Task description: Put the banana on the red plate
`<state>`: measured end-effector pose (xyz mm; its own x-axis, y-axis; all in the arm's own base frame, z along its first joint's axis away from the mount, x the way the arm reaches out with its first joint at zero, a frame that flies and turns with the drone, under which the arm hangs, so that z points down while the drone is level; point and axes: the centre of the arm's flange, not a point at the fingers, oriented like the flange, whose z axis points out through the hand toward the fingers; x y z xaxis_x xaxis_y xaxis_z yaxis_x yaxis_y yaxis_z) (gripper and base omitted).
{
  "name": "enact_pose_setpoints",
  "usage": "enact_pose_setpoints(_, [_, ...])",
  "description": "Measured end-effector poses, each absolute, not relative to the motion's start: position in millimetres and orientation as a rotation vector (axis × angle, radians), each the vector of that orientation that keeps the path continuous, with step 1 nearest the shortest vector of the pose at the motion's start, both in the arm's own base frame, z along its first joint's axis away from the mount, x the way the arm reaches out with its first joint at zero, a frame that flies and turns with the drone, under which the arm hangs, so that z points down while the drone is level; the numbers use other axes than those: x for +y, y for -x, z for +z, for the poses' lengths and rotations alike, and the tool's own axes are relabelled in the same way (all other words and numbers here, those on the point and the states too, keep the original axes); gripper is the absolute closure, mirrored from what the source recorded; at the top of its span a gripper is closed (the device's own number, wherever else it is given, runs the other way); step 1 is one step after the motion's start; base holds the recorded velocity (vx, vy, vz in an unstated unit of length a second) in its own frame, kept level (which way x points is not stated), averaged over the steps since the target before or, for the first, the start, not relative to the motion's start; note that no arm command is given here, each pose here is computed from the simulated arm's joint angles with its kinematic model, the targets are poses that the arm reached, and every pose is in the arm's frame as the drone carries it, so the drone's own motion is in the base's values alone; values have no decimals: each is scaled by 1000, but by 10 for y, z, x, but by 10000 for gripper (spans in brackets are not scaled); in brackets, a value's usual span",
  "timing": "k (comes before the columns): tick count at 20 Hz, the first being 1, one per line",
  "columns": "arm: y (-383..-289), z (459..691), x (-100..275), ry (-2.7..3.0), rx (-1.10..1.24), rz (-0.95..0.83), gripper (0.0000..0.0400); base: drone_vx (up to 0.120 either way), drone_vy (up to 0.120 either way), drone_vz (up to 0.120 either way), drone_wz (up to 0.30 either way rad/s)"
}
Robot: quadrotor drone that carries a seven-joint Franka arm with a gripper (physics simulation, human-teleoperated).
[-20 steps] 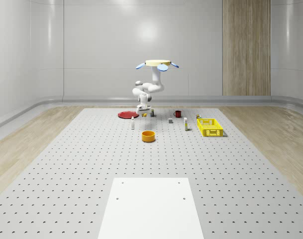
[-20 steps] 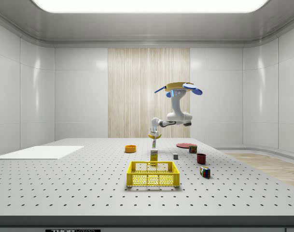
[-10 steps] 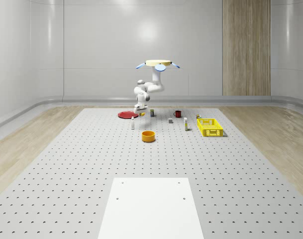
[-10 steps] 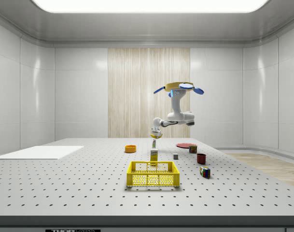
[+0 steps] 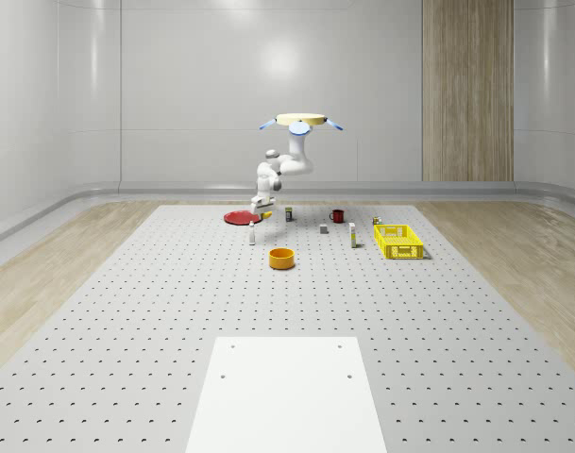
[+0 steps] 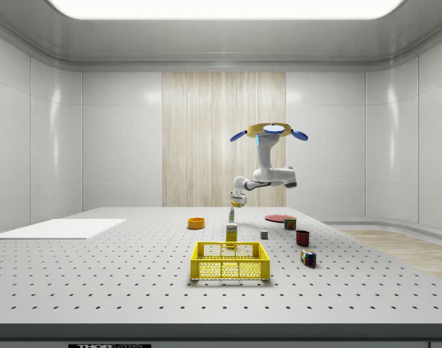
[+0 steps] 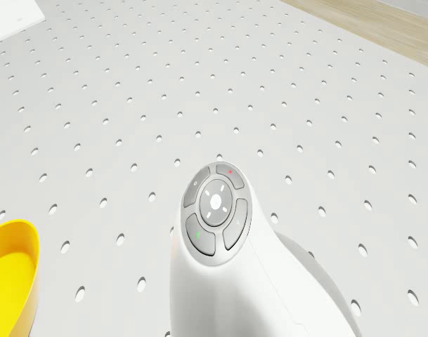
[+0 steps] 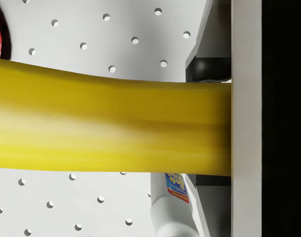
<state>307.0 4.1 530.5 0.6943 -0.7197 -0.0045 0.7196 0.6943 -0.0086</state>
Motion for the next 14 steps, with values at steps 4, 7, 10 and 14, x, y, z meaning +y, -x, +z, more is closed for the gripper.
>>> enact_pose_setpoints(4, [-3070, 5305, 41, 6, 8, -923, 204, 0, 0, 0, -300])
enact_pose_setpoints(7, [-3070, 5305, 40, 6, 7, -1013, 204, 0, 0, 0, -300])
enact_pose_setpoints(10, [-3070, 5305, 40, 5, 7, -1104, 204, 0, 0, 0, -300])
enact_pose_setpoints(14, [-3070, 5305, 40, 4, 7, -1224, 204, 0, 0, 0, -300])
